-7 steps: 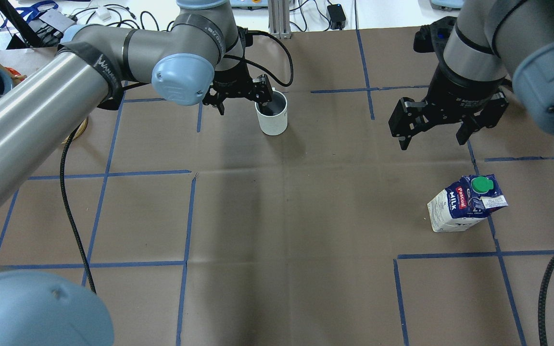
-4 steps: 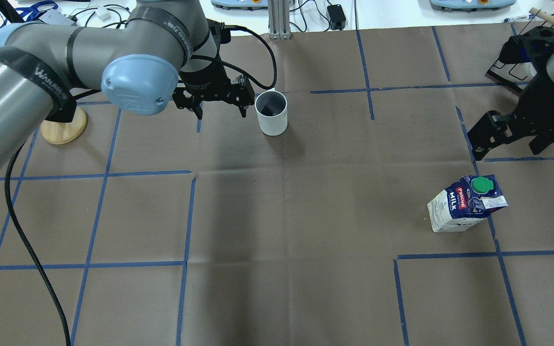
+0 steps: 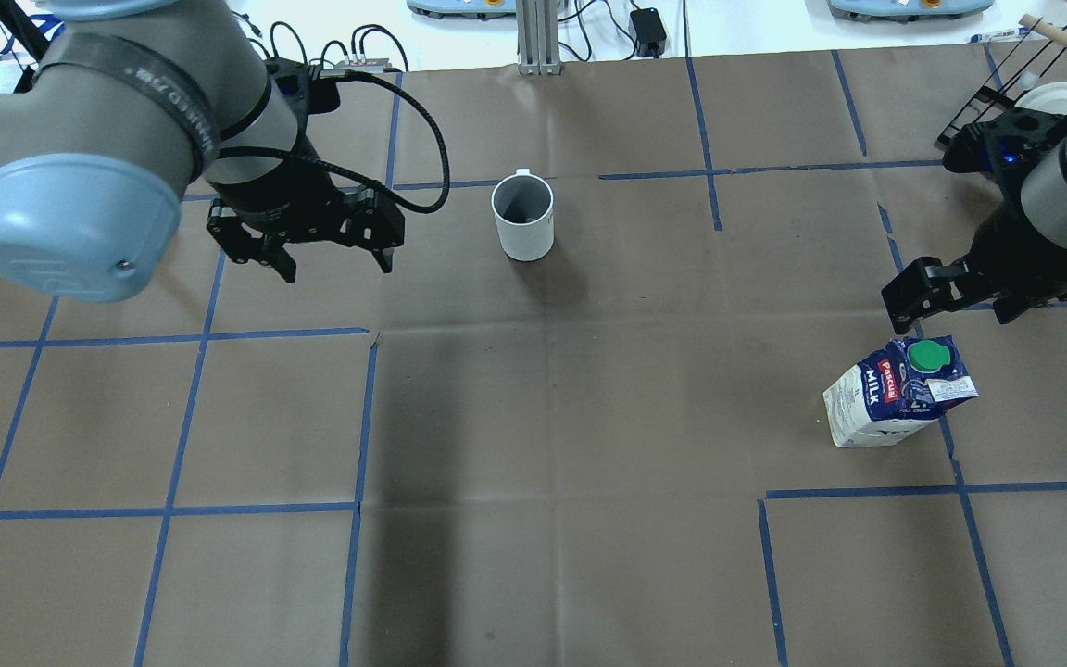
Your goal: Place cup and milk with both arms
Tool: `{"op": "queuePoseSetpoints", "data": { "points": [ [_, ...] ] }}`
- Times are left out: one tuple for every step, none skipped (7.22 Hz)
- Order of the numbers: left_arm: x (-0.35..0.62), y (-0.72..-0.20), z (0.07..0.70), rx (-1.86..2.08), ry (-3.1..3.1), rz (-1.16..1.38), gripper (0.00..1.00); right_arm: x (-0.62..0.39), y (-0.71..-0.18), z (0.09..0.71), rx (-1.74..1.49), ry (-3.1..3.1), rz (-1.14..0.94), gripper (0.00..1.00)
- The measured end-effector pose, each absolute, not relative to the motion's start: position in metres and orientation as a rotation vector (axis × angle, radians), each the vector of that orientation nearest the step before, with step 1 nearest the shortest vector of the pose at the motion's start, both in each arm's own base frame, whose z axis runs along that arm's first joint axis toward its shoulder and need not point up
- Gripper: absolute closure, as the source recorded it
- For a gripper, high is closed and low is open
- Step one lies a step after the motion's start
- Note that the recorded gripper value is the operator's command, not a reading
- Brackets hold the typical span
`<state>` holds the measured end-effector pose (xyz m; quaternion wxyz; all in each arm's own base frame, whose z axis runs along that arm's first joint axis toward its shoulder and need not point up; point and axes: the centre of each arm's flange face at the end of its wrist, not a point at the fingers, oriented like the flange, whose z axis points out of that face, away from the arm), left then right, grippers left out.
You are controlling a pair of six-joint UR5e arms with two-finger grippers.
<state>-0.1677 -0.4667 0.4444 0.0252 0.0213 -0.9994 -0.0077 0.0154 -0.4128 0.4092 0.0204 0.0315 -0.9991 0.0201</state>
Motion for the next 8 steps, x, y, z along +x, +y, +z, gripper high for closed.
{"op": "queuePoseSetpoints", "data": {
  "points": [
    [-0.154, -0.449, 0.452, 0.072, -3.093, -0.071, 0.00, 0.015, -0.411, 0.392, 0.123, -3.091, 0.088, 0.00],
    [-0.148, -0.439, 0.457, 0.076, -3.092, -0.090, 0.00, 0.015, -0.408, 0.376, 0.148, -3.085, 0.108, 0.00],
    [-0.146, -0.434, 0.461, 0.078, -3.088, -0.089, 0.00, 0.014, -0.407, 0.362, 0.161, -3.081, 0.121, 0.00],
    [-0.144, -0.432, 0.464, 0.083, -3.082, -0.083, 0.00, 0.011, -0.411, 0.349, 0.162, -3.083, 0.110, 0.00],
    [-0.143, -0.431, 0.465, 0.092, -3.078, -0.079, 0.00, 0.006, -0.414, 0.340, 0.152, -3.086, 0.094, 0.00],
    [-0.142, -0.431, 0.465, 0.099, -3.076, -0.079, 0.00, 0.002, -0.416, 0.336, 0.143, -3.087, 0.085, 0.00],
    [-0.139, -0.433, 0.466, 0.108, -3.075, -0.076, 0.00, 0.000, -0.416, 0.334, 0.138, -3.086, 0.080, 0.06],
    [-0.136, -0.433, 0.468, 0.118, -3.074, -0.070, 0.00, 0.000, -0.416, 0.334, 0.132, -3.087, 0.076, 0.08]
  ]
}}
